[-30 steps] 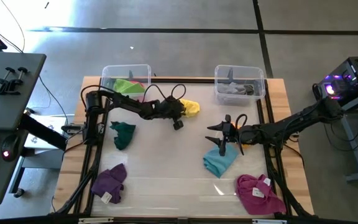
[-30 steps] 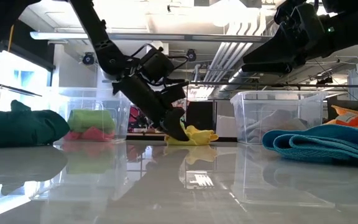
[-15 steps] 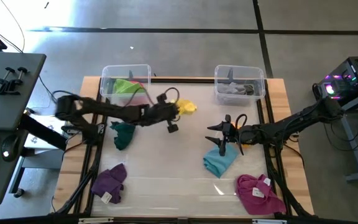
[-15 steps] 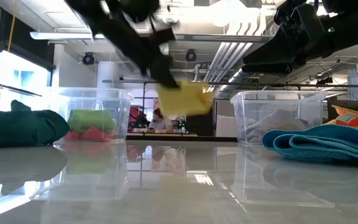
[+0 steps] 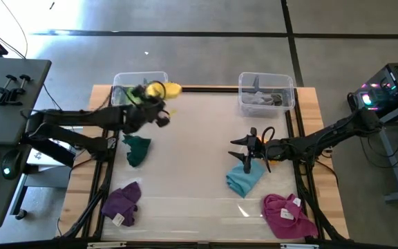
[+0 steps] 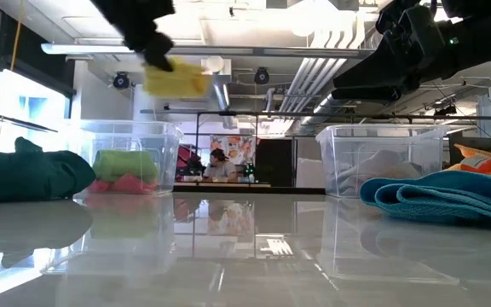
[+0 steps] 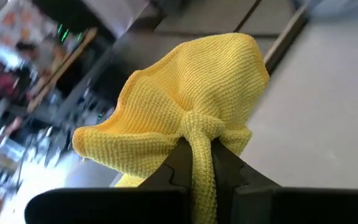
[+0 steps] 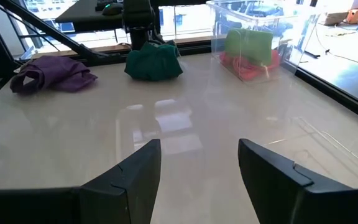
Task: Sort towels by color in basket
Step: Put the yellow microfiber cloth into the left transparent bin, then put the dark green microfiber cloth into the right transparent bin
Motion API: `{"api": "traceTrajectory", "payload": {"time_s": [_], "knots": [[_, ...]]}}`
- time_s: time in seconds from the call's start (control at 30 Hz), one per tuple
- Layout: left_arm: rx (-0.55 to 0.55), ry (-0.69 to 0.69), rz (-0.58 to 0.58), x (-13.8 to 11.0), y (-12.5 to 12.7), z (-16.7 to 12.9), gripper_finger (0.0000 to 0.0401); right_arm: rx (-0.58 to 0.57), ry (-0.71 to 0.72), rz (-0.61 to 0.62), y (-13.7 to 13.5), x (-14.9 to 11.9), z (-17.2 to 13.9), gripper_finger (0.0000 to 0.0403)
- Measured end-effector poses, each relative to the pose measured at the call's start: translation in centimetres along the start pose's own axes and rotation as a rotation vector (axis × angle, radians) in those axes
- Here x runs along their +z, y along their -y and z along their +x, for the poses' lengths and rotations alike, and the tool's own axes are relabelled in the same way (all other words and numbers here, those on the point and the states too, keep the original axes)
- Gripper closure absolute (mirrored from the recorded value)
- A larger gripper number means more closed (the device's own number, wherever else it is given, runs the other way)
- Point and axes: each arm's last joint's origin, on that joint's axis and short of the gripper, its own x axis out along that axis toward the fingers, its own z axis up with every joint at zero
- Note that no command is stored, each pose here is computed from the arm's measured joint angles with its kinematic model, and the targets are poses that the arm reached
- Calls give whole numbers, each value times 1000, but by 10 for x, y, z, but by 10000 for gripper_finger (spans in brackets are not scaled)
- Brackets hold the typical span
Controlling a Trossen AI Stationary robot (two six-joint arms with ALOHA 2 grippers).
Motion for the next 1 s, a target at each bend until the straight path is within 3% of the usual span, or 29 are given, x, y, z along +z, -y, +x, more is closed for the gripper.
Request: {"api": "traceTrajectory", "payload": {"time_s": [0.3,0.5,0.77,1.0], "knots": [[139,-165,-113,-47,-25,32,366,-1,-2,-1,0,0,0,194],[127,-191,-179,-69,-25,52,308,-3,-3,-1,0,0,0,194],[150,-179,-261,-73,-33,60,222,-5,-3,0,0,0,0,194],[135,-140,-295,-68,-30,58,191,-17,-4,-1,1,-1,0,194]]}}
